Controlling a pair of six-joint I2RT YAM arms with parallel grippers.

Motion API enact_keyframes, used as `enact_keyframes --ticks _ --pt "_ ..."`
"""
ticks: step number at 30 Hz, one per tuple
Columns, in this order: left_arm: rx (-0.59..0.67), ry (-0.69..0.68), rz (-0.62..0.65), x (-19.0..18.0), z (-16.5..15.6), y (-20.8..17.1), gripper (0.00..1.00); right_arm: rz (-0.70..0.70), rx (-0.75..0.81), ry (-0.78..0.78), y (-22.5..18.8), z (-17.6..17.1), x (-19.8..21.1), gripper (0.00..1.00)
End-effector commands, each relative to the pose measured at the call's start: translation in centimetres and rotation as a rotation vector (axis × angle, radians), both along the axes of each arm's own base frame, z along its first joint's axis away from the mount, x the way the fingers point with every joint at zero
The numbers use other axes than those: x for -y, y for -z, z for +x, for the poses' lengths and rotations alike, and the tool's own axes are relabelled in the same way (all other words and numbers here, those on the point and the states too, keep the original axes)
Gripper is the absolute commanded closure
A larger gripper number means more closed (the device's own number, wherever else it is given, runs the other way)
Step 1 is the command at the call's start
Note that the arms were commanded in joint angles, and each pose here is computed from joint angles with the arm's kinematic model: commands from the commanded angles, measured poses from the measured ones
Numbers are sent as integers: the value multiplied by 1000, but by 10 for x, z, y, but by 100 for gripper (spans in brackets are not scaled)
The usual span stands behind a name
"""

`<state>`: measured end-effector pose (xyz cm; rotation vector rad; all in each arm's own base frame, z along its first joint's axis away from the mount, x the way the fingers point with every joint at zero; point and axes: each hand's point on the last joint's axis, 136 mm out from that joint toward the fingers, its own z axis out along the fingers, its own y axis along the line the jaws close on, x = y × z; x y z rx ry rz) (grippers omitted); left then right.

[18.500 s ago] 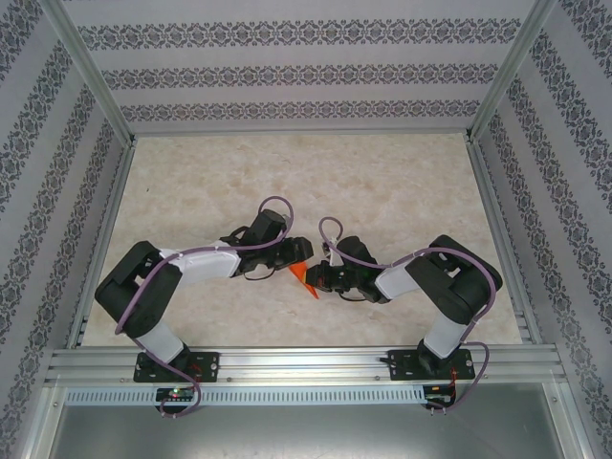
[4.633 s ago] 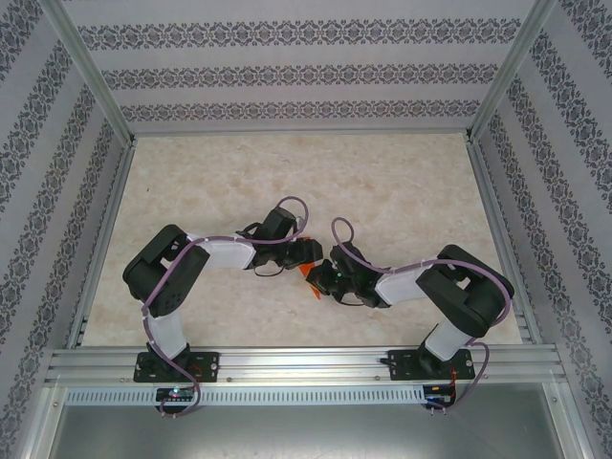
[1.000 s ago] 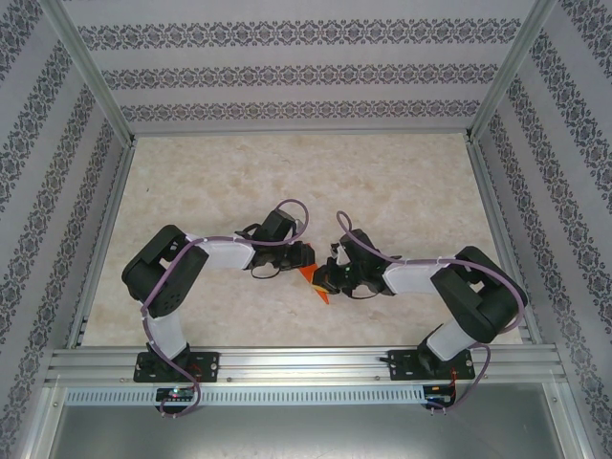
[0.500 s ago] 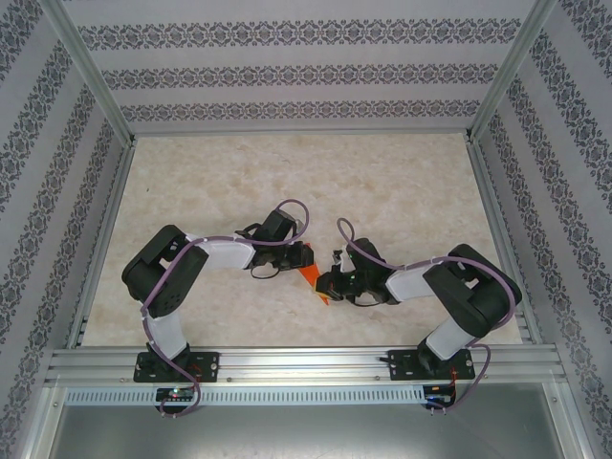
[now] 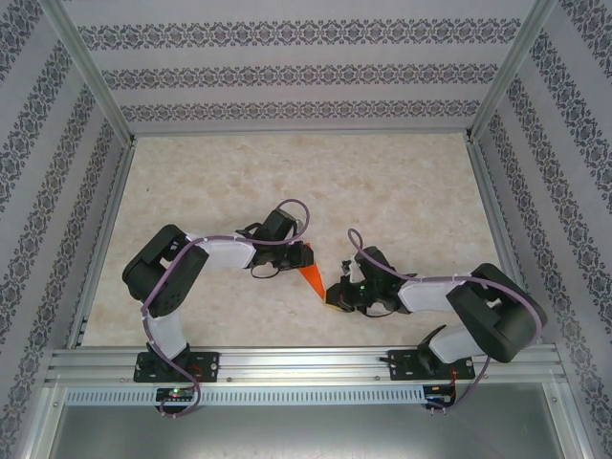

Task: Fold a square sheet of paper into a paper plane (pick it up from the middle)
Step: Fold the wing for the fifth time at the center of the table.

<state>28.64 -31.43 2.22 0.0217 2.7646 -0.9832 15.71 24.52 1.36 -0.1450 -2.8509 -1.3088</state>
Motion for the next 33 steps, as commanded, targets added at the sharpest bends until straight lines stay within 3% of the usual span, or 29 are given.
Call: enact_keyframes --ticks 1,8,13,18,24,33 --pt "-52 -6 138 -22 -12 32 73 -203 -68 -22 18 -19 28 88" --pt "-40 5 132 -20 -10 27 72 -90 147 -15 -50 37 -10 88" --pt "-42 5 124 -18 -9 26 72 -50 107 -60 -43 45 -33 88" --pt "-44 7 116 -16 -9 24 72 -62 45 -72 -19 38 -36 88" --pt "-30 20 92 -12 -7 20 70 -151 -41 -86 17 1 -14 88" --pt "14 26 105 -11 1 2 66 -153 61 -12 -22 4 9 83"
